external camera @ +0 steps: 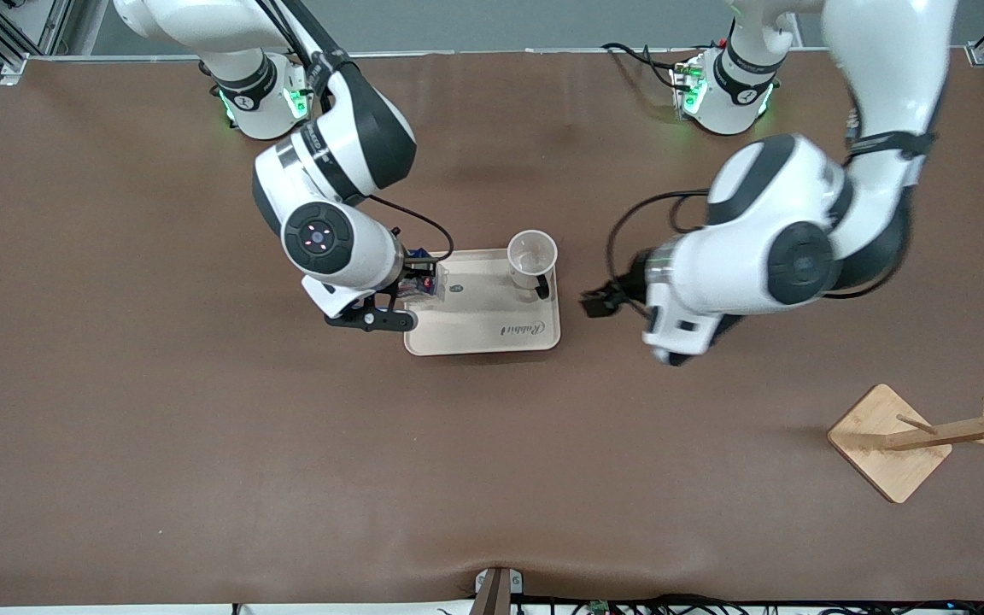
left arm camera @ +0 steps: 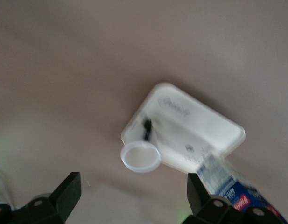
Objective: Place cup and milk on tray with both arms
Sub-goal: 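Set the mug on the tray and open the left gripper, then lower the carton onto the tray with the right gripper while the left gripper withdraws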
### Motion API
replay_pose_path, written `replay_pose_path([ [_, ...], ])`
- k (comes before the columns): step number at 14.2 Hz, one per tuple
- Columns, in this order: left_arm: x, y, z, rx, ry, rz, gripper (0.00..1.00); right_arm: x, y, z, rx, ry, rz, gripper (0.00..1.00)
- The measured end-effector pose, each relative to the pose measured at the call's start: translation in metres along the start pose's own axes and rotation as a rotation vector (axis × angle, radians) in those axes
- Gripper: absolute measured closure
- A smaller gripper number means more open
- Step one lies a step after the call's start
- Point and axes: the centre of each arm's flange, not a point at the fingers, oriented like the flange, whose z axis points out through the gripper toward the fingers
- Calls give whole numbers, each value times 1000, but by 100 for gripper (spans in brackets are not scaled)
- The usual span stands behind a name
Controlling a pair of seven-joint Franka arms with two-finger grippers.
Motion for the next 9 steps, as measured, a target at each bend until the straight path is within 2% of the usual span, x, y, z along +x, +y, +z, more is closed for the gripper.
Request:
replay_pose_path([
  [3, 32, -36, -20, 73, 79, 20, 0, 0, -22, 22, -4, 23, -26, 41],
  [4, 40, -49, -33, 81, 99, 36, 0, 0, -28, 30, -18, 32, -37, 41],
  [7, 67, -111, -91, 65, 148, 80, 0, 7, -33, 38, -59, 103, -60, 41],
  [9, 90, -159, -124, 47, 177, 86, 0, 11, -32, 34, -53, 128, -59, 29],
])
